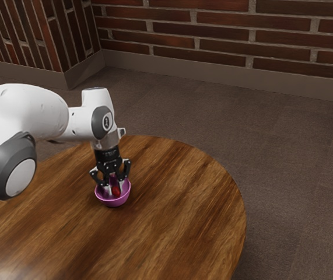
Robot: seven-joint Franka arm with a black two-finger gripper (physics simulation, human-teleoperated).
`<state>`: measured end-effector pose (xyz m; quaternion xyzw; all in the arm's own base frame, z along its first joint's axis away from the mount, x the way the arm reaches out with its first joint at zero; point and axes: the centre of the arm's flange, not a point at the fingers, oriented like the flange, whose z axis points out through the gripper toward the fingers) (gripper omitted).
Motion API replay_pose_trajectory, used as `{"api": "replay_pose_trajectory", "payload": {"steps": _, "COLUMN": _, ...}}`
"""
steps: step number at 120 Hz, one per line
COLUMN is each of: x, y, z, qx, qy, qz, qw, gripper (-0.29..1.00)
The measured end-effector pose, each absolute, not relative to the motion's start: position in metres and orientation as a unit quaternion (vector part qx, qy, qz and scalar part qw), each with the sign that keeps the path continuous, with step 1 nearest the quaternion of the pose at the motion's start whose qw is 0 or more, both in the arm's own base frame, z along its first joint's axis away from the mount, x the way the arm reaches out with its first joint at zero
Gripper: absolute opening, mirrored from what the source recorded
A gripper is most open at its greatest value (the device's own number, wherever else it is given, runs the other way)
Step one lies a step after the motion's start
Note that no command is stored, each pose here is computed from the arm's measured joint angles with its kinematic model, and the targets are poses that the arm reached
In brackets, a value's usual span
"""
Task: Take strawberry from the bowl
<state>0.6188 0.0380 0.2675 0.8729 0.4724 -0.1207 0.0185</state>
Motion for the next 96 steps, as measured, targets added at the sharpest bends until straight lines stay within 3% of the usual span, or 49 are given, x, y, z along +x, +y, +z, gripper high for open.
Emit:
{"api": "replay_pose_trajectory", "payload": {"steps": 23, "x": 0.617, "y": 0.016, "z": 0.353, "qx": 0.902, "qy": 0.421, "qz": -0.080, "qw": 0.054, "gripper": 0.13}}
{"api": "replay_pose_trajectory", "payload": {"steps": 42, "x": 0.611, "y": -0.095, "z": 0.347, "qx": 0.940, "qy": 0.321, "qz": -0.101, "qw": 0.055, "gripper": 0.13}}
{"api": "replay_pose_trajectory", "payload": {"steps": 58, "x": 0.615, "y": -0.120, "z": 0.319, "qx": 0.947, "qy": 0.300, "qz": -0.111, "qw": 0.041, "gripper": 0.14}}
{"api": "replay_pose_trajectory", "payload": {"steps": 73, "x": 0.617, "y": -0.124, "z": 0.310, "qx": 0.947, "qy": 0.297, "qz": -0.113, "qw": 0.040, "gripper": 0.36}}
{"api": "replay_pose_trajectory", "payload": {"steps": 96, "x": 0.599, "y": -0.121, "z": 0.477, "qx": 0.970, "qy": 0.220, "qz": -0.033, "qw": 0.097, "gripper": 0.56}}
